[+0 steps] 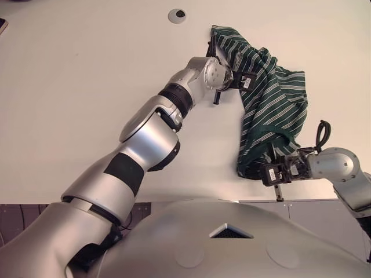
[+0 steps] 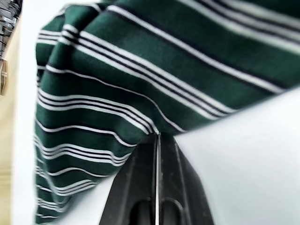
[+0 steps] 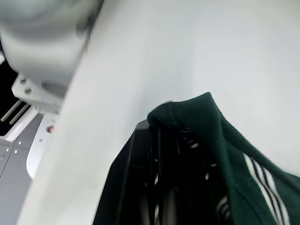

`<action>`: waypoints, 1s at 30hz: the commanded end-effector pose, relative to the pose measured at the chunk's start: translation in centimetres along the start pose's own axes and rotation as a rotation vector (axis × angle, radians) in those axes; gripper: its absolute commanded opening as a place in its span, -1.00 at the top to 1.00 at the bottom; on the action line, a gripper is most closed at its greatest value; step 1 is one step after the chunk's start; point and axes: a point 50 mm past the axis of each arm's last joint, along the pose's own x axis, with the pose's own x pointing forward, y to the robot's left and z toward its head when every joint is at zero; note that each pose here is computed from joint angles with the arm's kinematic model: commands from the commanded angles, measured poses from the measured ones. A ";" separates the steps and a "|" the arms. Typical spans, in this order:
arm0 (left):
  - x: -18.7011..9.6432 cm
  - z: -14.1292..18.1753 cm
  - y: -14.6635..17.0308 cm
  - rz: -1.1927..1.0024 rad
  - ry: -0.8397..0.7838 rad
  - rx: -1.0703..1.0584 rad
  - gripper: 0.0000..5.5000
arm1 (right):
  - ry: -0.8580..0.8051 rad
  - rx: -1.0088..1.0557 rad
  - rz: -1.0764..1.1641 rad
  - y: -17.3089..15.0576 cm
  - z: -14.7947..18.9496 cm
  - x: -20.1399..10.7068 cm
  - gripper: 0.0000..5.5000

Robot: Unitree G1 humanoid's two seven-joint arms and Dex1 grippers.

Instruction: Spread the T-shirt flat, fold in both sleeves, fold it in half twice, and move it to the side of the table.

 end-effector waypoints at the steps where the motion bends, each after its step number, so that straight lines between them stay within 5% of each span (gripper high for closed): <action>1: 0.0 -4.1 -3.0 -0.195 0.168 -0.107 1.00 | 0.002 -0.009 0.024 -0.1 0.1 0.2 1.00; 8: -6.4 -13.0 -3.6 -0.311 0.274 -0.270 1.00 | -0.072 -0.064 -0.257 -4.8 1.0 -0.4 1.00; 13: -10.1 -16.9 -5.2 -0.343 0.305 -0.240 1.00 | -0.071 -0.065 -0.269 -4.9 0.8 -0.5 1.00; 22: -6.6 -7.3 -1.0 -0.036 -0.359 -0.288 1.00 | -0.071 -0.050 -0.168 -3.5 0.8 0.0 1.00; 30: -1.9 2.6 -1.9 -0.207 -0.567 -0.182 1.00 | -0.051 -0.037 -0.098 -2.3 0.5 0.0 1.00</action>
